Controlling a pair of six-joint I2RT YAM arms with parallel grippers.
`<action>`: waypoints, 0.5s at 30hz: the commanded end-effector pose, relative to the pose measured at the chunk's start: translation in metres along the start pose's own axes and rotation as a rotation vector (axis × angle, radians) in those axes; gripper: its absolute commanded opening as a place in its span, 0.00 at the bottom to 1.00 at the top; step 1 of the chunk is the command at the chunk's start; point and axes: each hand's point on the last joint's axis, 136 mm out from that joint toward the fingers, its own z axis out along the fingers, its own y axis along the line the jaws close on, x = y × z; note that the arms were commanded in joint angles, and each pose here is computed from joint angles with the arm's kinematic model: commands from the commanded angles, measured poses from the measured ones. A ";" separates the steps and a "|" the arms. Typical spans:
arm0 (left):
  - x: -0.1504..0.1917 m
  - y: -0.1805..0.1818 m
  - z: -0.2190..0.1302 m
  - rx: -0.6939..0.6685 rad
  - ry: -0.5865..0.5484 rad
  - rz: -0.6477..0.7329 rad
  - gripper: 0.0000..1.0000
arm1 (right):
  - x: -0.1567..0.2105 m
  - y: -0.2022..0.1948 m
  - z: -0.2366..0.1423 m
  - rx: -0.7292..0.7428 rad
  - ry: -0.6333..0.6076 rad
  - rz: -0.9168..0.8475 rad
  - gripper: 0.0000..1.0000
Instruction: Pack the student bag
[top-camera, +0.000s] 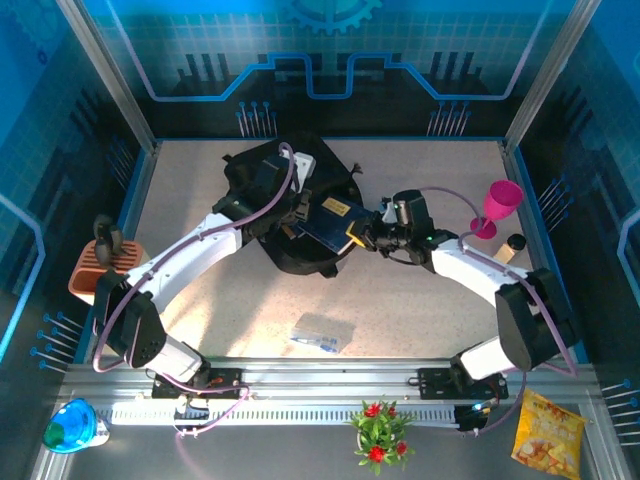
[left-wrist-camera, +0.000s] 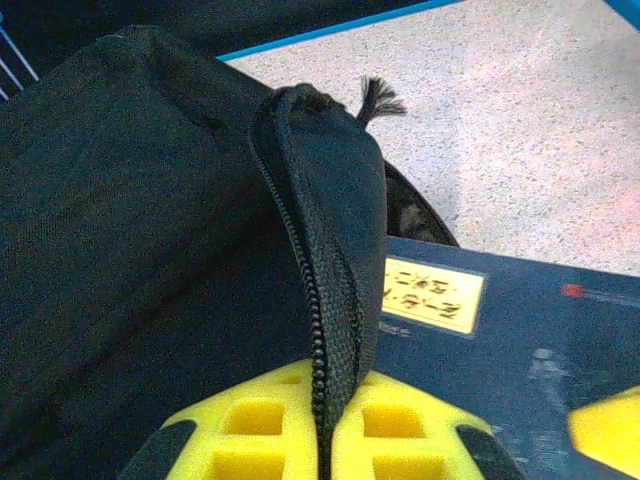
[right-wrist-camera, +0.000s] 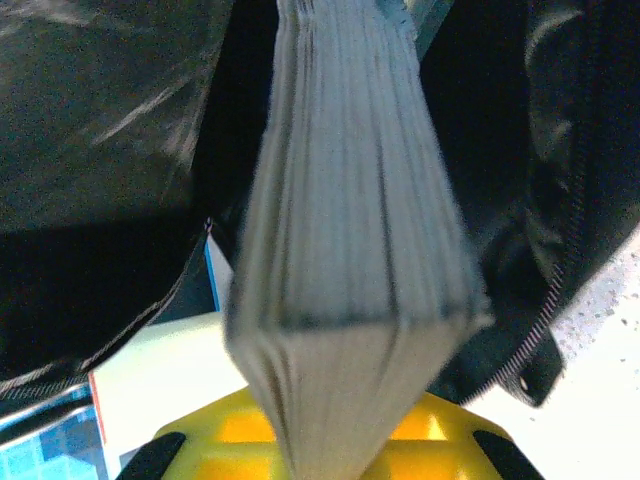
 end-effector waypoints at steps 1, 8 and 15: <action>-0.028 -0.021 -0.019 0.097 -0.113 -0.034 0.05 | -0.017 0.024 0.014 -0.024 -0.057 -0.004 0.09; -0.028 -0.020 -0.020 0.086 -0.112 -0.051 0.05 | -0.027 0.017 0.065 0.040 -0.050 0.012 0.10; -0.029 -0.016 -0.022 0.066 -0.115 -0.079 0.05 | -0.037 0.024 0.110 0.006 -0.018 -0.039 0.14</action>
